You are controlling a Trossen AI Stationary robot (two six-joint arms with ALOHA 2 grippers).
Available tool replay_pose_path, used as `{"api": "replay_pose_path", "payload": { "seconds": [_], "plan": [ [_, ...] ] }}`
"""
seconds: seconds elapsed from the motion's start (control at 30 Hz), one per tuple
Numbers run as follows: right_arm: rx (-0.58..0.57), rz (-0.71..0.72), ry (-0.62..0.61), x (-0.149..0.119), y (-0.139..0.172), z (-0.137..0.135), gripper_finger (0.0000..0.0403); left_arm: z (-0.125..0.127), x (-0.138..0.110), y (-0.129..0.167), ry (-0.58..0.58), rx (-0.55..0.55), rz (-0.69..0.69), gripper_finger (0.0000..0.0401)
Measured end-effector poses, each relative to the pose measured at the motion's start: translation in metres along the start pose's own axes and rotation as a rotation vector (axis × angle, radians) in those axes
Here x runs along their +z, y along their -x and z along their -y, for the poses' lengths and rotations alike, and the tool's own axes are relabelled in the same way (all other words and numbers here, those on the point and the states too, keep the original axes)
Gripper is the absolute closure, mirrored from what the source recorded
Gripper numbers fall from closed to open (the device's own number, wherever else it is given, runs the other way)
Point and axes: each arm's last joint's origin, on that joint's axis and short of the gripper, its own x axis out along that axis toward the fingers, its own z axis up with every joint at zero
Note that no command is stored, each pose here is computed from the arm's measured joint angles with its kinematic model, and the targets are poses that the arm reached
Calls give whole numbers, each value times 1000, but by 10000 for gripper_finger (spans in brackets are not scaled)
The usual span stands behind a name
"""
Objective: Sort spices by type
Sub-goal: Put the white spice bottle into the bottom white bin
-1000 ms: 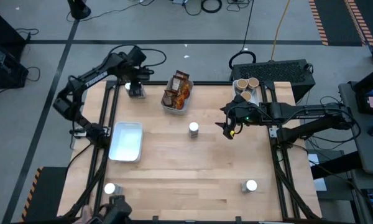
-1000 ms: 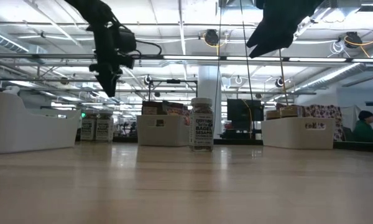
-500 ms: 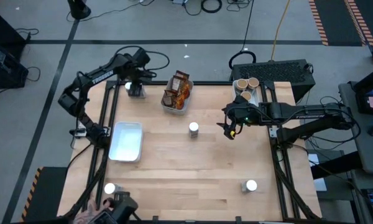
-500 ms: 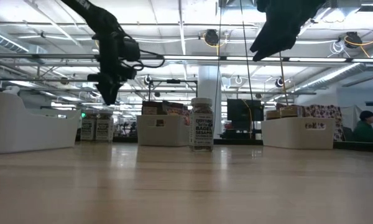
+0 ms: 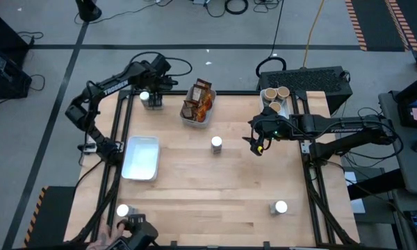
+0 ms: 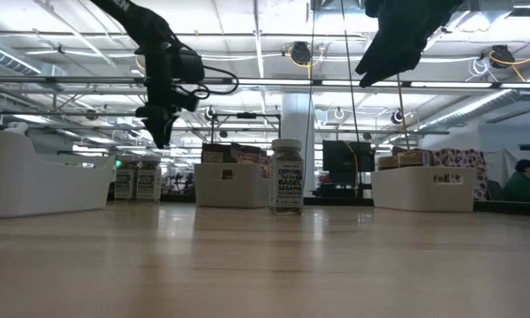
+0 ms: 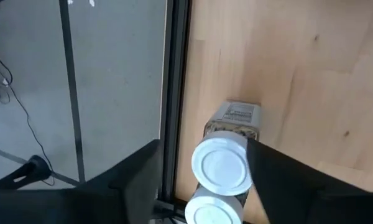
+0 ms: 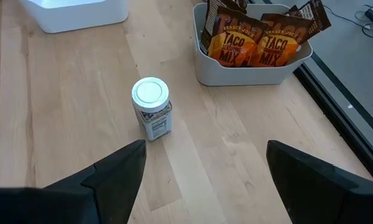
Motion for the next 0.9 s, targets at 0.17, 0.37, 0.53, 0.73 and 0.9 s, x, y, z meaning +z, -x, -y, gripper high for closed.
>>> {"api": "replay_pose_path", "payload": {
  "seconds": [0.17, 0.37, 0.53, 0.73, 0.9],
  "plan": [
    [0, 0, -1, 0, 0, 0, 86, 4, 2, 1, -13, -8, -2, 85],
    [0, 0, -2, 0, 0, 0, 86, 9, 1, 1, 28, -99, 18, 31],
    [0, 0, 0, 0, 0, 0, 86, 2, -3, -2, 30, -83, 22, 29],
    [0, -1, 0, 0, 0, 0, 86, -5, -9, -23, 59, -146, -19, 29],
    [2, -5, 1, 0, 0, 0, 86, -7, -10, -34, 65, -173, -48, 29]
  ]
}}
